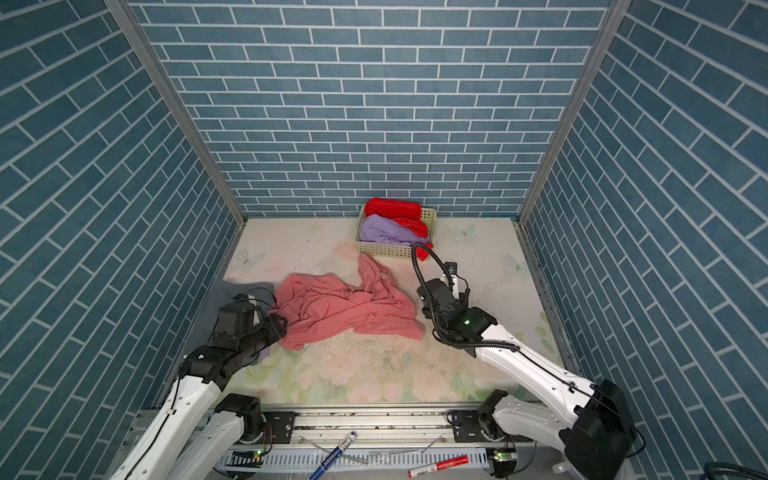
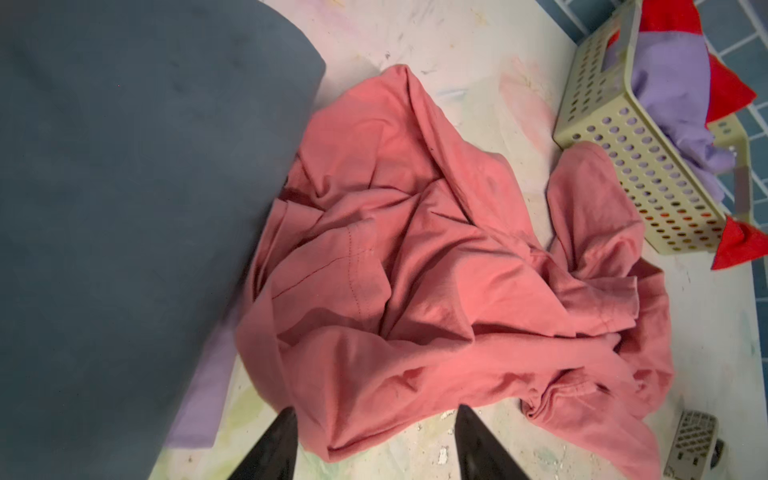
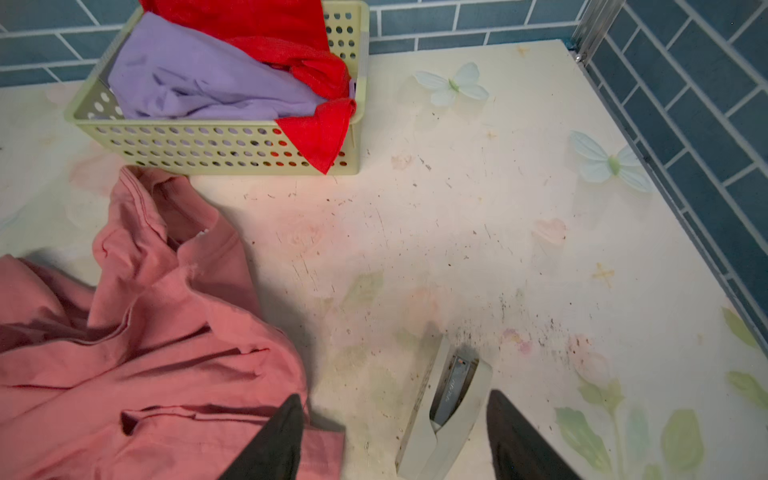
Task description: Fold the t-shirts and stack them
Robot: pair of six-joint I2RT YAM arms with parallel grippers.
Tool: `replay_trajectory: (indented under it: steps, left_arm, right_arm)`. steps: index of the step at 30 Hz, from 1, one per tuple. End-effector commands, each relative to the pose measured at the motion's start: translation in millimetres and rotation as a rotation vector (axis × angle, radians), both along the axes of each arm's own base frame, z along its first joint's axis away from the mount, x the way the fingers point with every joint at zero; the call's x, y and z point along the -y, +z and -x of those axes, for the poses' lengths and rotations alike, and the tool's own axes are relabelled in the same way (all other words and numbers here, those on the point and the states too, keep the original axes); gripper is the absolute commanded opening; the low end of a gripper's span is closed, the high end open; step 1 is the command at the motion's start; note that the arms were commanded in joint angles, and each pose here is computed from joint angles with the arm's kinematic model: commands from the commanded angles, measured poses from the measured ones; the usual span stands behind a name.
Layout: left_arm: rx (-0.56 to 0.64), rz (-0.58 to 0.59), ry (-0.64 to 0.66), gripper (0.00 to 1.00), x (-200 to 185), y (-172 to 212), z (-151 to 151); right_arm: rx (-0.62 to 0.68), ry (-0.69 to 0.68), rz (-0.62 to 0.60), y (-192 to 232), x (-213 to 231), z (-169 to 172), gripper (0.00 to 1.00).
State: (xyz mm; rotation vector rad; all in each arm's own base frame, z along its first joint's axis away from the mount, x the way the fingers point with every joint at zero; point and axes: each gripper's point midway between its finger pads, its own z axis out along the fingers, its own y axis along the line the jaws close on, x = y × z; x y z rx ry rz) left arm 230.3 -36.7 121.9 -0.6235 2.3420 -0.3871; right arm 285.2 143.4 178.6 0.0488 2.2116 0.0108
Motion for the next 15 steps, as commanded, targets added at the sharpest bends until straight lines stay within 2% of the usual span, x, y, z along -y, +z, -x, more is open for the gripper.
replay_trajectory:
  steps: [1, 10, 15]
  left_arm:
    - [-0.020, -0.028, 0.036, 0.67, -7.3, 5.5, -5.0]
    - [0.024, 0.020, -0.066, 0.71, 21.6, 0.4, -69.4]
    - [-0.004, -0.003, -0.085, 0.73, 28.6, -19.4, -100.4]
  right_arm:
    - [0.054, 0.054, -0.005, 10.6, -25.7, -24.8, 0.69]
    - [0.056, 0.467, -0.115, -4.7, -170.9, -90.0, 0.68]
    - [-0.021, 0.622, -0.189, -30.6, -231.7, -107.4, 0.68]
